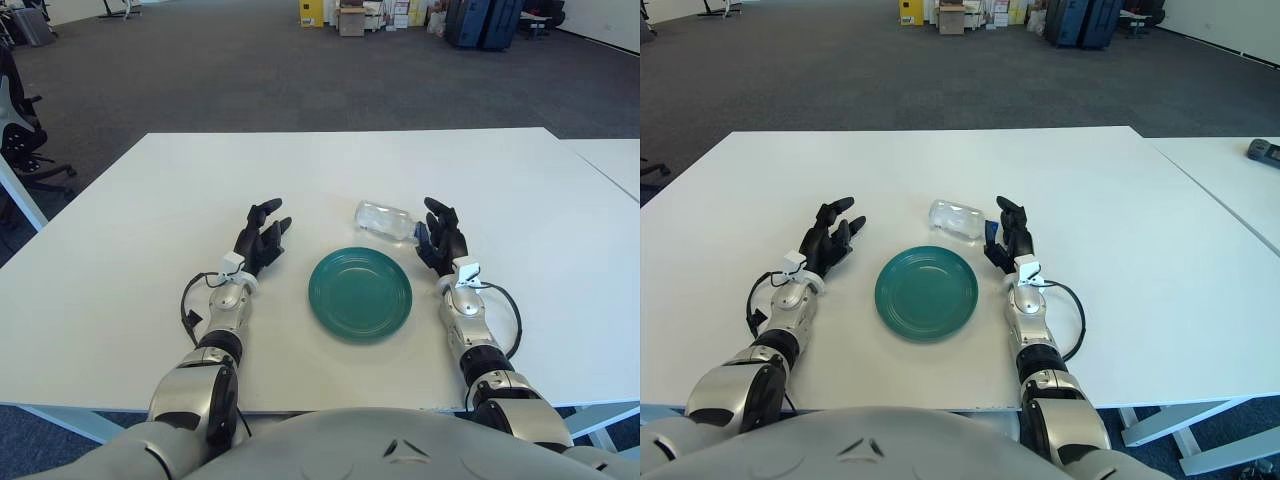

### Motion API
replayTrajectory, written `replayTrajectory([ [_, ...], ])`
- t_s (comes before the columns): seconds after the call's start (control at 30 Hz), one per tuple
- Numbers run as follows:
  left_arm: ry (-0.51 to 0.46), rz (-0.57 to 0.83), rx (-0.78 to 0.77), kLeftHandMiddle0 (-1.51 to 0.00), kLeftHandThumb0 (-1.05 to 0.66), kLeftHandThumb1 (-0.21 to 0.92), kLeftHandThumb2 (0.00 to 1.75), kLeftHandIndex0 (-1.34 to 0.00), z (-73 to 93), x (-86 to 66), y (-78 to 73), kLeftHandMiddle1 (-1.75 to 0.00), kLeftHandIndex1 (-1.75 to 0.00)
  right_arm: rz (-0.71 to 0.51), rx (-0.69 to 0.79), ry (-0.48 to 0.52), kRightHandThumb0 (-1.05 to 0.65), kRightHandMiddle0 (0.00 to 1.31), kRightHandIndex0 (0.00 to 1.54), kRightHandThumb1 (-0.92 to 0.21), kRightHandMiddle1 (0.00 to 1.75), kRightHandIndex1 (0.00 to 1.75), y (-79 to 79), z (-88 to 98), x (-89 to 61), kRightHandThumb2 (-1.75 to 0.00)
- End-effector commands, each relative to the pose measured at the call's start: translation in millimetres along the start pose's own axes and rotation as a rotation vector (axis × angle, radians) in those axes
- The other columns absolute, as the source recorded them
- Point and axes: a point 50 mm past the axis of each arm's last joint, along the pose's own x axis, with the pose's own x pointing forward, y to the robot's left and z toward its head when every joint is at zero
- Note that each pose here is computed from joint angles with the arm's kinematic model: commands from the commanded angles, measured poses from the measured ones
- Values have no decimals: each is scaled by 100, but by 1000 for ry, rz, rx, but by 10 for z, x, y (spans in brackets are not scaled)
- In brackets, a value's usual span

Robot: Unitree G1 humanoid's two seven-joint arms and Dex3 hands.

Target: Put the bottle into the plate.

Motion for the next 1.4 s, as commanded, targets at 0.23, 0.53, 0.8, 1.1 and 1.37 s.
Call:
replayTrajectory([
  [0.23, 82, 14, -27, -63, -77, 92, 77, -3, -152, -89, -18, -19, -100, -18, -25, 109, -77, 0, 21, -92, 64, 4, -84, -239, -190, -58],
  [0.53, 84, 19, -25, -62, -79, 92, 79, -4, -151, -81, -27, -21, -100, -37, -30, 86, -75, 0, 24, -92, 64, 4, -128, -180, -118, -55],
  [0.8, 85, 19, -33, -51, -78, 92, 77, -3, -148, -70, -39, -42, -101, -71, -85, -36, -75, 0, 30, -92, 72, 6, -147, 154, 177, -44],
  [1.1, 81, 10, -36, -48, -79, 92, 78, -3, -146, -64, -60, -45, -101, -72, -286, -155, -76, 0, 35, -92, 75, 8, -105, 350, 301, -37],
  [1.37, 85, 13, -43, -49, -78, 92, 78, -4, -149, -57, -72, -49, -101, -51, -554, -271, -75, 0, 35, -92, 73, 7, 23, 430, 381, -35],
])
